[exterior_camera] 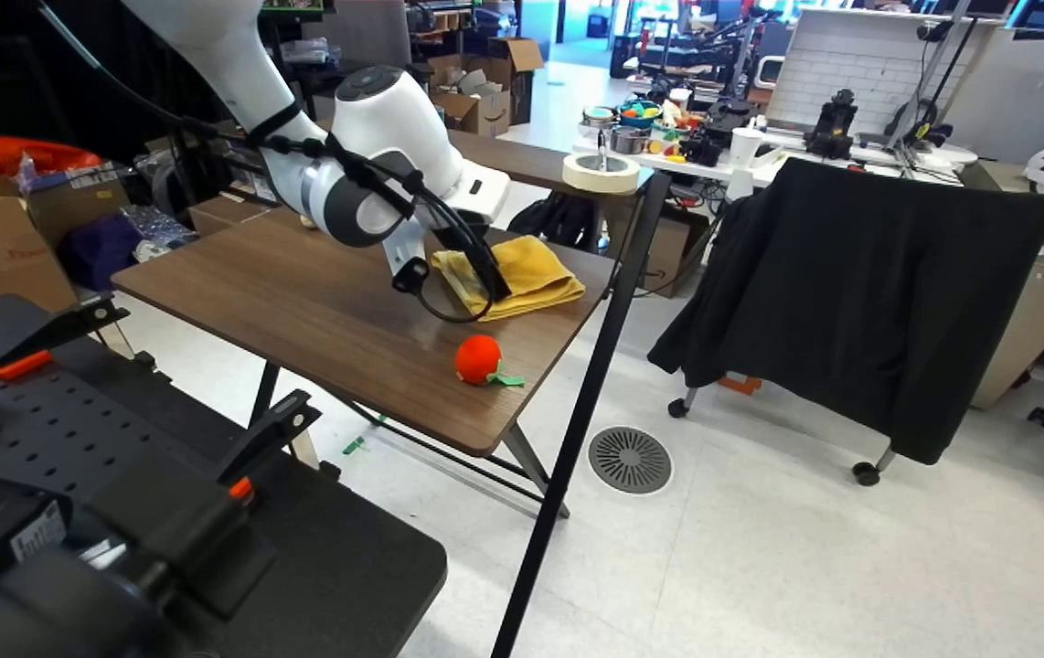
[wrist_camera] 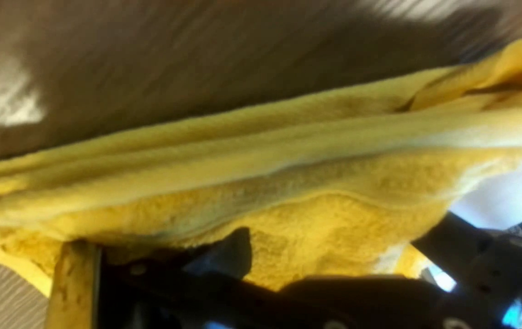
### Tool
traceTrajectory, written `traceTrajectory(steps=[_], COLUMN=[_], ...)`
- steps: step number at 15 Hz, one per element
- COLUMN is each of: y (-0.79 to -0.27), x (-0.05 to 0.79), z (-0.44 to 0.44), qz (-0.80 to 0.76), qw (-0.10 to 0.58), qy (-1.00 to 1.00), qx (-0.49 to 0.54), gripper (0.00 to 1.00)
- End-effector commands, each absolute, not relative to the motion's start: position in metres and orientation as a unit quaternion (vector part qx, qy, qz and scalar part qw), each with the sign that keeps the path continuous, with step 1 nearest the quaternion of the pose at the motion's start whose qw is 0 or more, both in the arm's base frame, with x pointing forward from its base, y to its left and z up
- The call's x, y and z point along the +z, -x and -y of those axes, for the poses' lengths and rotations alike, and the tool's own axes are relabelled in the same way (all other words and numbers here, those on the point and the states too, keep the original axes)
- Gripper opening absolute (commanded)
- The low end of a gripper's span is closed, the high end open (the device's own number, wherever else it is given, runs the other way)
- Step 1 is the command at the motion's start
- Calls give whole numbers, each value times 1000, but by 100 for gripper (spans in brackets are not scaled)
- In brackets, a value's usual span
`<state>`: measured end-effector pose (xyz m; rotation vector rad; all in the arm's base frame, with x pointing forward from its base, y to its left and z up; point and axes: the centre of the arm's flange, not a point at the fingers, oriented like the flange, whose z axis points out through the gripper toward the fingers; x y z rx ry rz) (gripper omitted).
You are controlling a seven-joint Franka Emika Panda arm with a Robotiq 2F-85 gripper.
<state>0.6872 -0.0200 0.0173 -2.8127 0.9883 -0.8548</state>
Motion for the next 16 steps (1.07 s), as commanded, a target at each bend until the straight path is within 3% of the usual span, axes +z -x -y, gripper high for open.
traceTrajectory(steps=[1, 9, 12, 16], y=[-641, -584, -574, -581], x=[6, 20, 27, 35], z=[-35, -160, -156, -100], qz=[-251, -80, -43, -111], qw=[35, 112, 112, 79], qy=[941, 980, 987, 987], qx=[-223, -145, -107, -83], gripper=[100, 100, 100, 100])
